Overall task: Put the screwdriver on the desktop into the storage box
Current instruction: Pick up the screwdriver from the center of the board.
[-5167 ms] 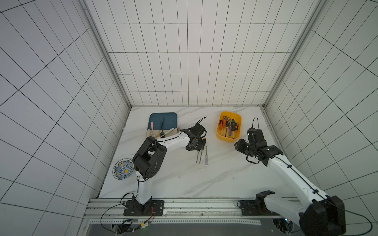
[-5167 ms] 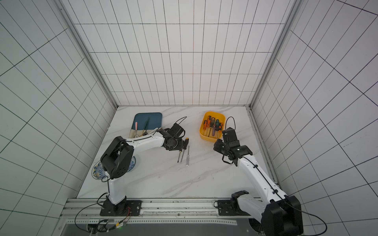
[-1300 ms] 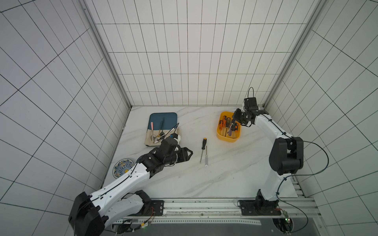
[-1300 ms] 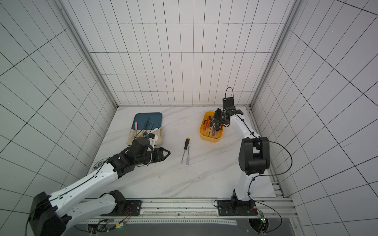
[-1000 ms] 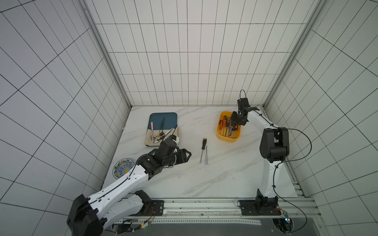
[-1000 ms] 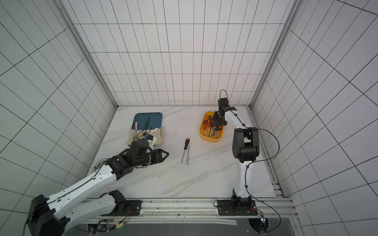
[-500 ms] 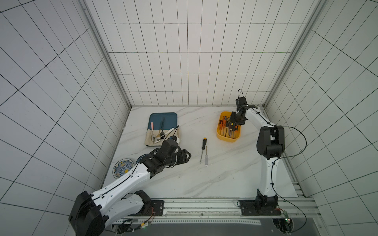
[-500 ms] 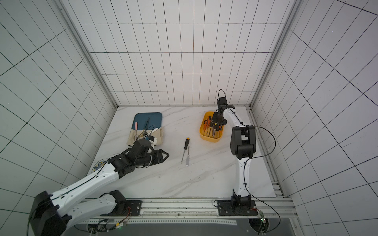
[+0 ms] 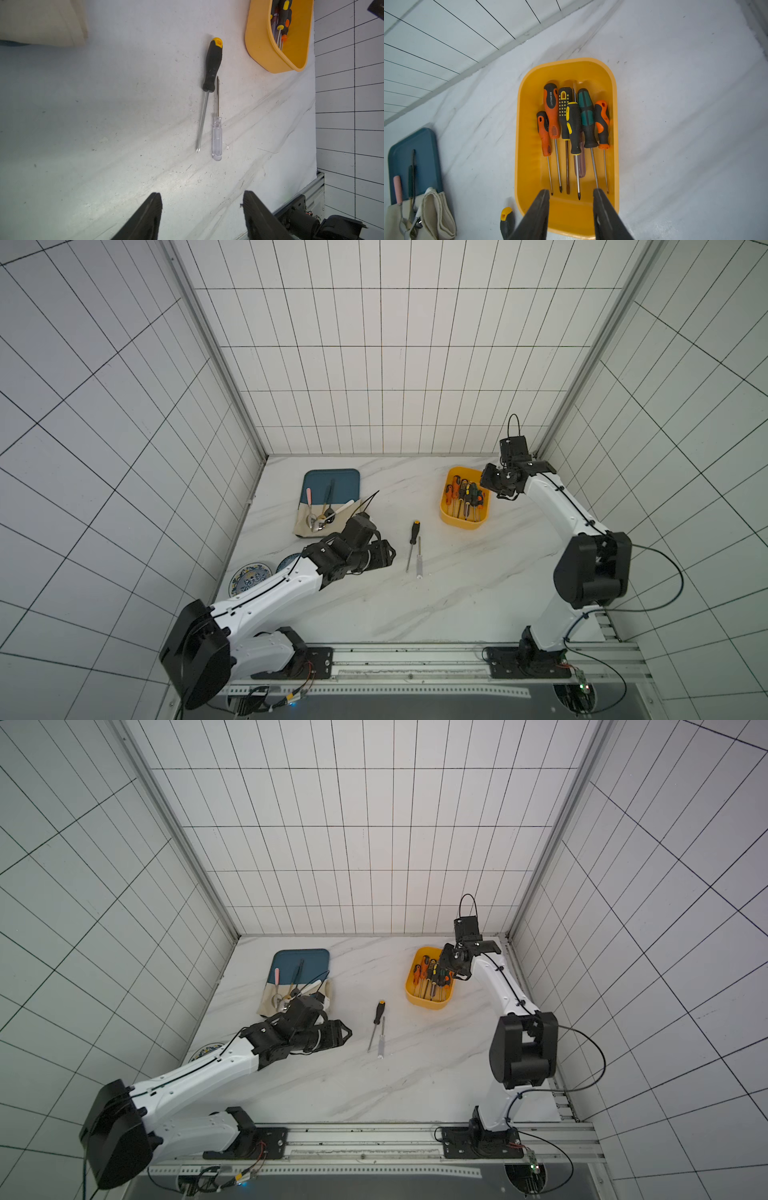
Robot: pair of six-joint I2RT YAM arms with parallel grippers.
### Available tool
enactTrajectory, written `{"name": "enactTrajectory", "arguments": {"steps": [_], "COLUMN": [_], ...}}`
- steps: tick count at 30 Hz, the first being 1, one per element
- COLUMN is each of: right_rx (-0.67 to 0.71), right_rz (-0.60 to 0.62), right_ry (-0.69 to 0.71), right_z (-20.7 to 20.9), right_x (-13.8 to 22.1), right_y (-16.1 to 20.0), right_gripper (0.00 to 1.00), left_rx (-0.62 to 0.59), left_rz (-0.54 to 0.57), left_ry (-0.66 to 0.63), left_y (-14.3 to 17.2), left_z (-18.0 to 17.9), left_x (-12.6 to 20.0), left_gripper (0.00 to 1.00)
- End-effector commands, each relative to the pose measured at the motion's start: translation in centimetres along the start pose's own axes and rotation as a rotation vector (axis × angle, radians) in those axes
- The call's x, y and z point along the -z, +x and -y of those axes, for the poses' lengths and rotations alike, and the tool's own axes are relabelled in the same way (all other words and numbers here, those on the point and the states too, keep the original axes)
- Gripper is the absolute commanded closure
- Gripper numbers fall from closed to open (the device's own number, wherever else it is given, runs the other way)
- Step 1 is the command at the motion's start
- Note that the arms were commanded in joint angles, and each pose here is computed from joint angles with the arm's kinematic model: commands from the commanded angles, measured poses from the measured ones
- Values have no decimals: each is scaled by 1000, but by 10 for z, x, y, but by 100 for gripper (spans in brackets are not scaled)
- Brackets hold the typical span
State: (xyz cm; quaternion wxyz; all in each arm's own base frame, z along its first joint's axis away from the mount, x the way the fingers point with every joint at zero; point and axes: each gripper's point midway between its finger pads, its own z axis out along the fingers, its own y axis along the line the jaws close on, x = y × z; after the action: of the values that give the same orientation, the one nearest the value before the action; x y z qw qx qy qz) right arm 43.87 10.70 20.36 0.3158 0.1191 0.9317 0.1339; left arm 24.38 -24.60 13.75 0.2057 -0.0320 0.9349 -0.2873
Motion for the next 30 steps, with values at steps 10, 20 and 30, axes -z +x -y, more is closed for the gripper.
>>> {"name": "enactTrajectory", "arguments": {"steps": [10, 20, 30], "right_rx": [-8, -43, -50], "right_rz": [-18, -17, -38], "right_ry": [-32, -47, -47], "right_z": [19, 45, 50], "right_x": [38, 57, 55], "right_y": [116, 157, 169], "right_gripper": [61, 61, 61], "left_rx": [-69, -152, -234], "left_rz": [-58, -127, -140], "left_ry": [-144, -277, -389], "left_y": [-31, -41, -52], "left_z": [16, 11, -1], "left_x": [-80, -138, -161], "left_gripper": [46, 47, 53]}}
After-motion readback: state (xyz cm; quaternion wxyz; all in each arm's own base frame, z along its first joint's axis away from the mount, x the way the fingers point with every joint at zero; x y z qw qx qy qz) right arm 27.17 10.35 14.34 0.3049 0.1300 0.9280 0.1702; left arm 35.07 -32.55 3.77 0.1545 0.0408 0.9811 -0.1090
